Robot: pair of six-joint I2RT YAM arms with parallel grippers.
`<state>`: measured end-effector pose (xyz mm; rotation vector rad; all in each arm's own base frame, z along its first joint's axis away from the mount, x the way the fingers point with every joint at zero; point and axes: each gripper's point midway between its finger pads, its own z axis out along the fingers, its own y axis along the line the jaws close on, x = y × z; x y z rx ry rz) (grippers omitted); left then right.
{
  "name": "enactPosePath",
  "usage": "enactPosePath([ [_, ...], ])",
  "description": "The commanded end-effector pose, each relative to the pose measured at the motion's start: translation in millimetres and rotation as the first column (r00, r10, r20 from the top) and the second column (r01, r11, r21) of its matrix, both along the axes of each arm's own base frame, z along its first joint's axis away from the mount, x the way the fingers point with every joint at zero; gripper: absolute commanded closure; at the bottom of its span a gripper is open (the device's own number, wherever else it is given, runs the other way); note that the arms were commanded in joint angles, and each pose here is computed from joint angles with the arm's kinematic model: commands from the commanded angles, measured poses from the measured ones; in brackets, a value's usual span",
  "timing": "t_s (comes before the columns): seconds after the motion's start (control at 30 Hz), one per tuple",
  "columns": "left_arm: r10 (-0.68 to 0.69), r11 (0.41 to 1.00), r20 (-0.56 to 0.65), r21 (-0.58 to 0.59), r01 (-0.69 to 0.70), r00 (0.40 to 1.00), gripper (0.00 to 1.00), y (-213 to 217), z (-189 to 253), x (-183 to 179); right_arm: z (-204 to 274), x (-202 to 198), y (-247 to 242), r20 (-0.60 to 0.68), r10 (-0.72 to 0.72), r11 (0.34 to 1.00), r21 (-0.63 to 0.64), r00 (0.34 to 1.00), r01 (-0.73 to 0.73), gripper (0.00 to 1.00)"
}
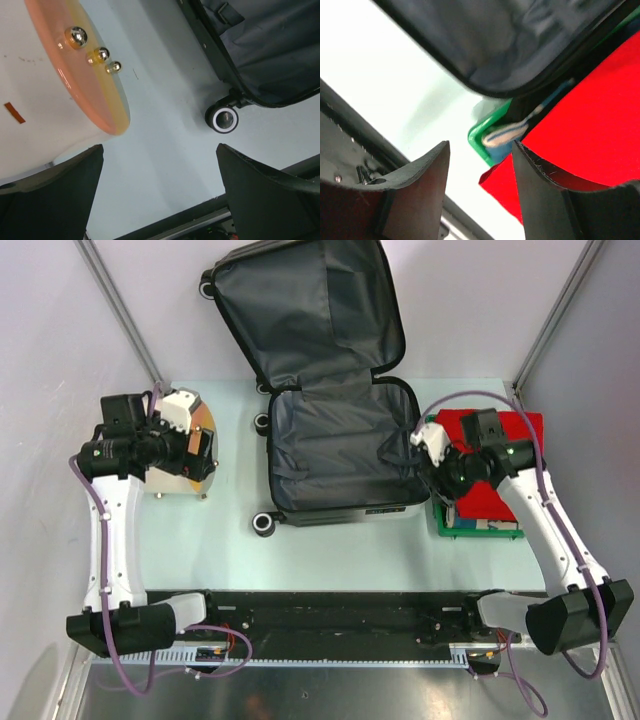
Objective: Open, take out, and arrange the luggage
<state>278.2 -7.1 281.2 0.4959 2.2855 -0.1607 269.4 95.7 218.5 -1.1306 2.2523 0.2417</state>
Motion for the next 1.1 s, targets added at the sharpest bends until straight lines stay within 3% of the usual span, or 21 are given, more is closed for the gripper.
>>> enactPosePath([
  [0.0, -0.032, 0.997, 0.034, -0.070, 0.034, 0.999, 0.00, -15.7, 17.8, 5.1, -43.9, -27.2, -32.0, -0.082, 0.009, 0.989, -0.148, 0.997, -0.022, 0.43],
  [0.5, -0.037, 0.999, 0.062, -0.010, 0.038, 0.997, 0.00, -8.1, 25.3, 10.2, -137.4, -27.4, -37.5, -0.132, 0.118, 0.955, -0.256, 0.984, -0.148, 0.35],
  [0.73, -0.043, 0.999, 0.072, 0.026, 0.041, 0.996, 0.00, -3.3, 26.1, 10.8, -158.2, -19.1, -48.2, -0.141, 0.070, 0.937, -0.332, 0.988, -0.114, 0.37],
  [0.83, -0.045, 0.999, 0.072, 0.032, 0.043, 0.996, 0.00, -2.5, 25.0, 10.8, -165.1, -14.8, -58.5, -0.135, 0.010, 0.931, -0.361, 0.991, -0.058, 0.43],
  [1.07, -0.045, 0.998, 0.074, 0.037, 0.043, 0.996, 0.00, -1.8, 25.6, 11.3, -166.2, 9.5, -97.4, -0.059, -0.183, 0.907, -0.396, 0.981, 0.146, 0.85],
])
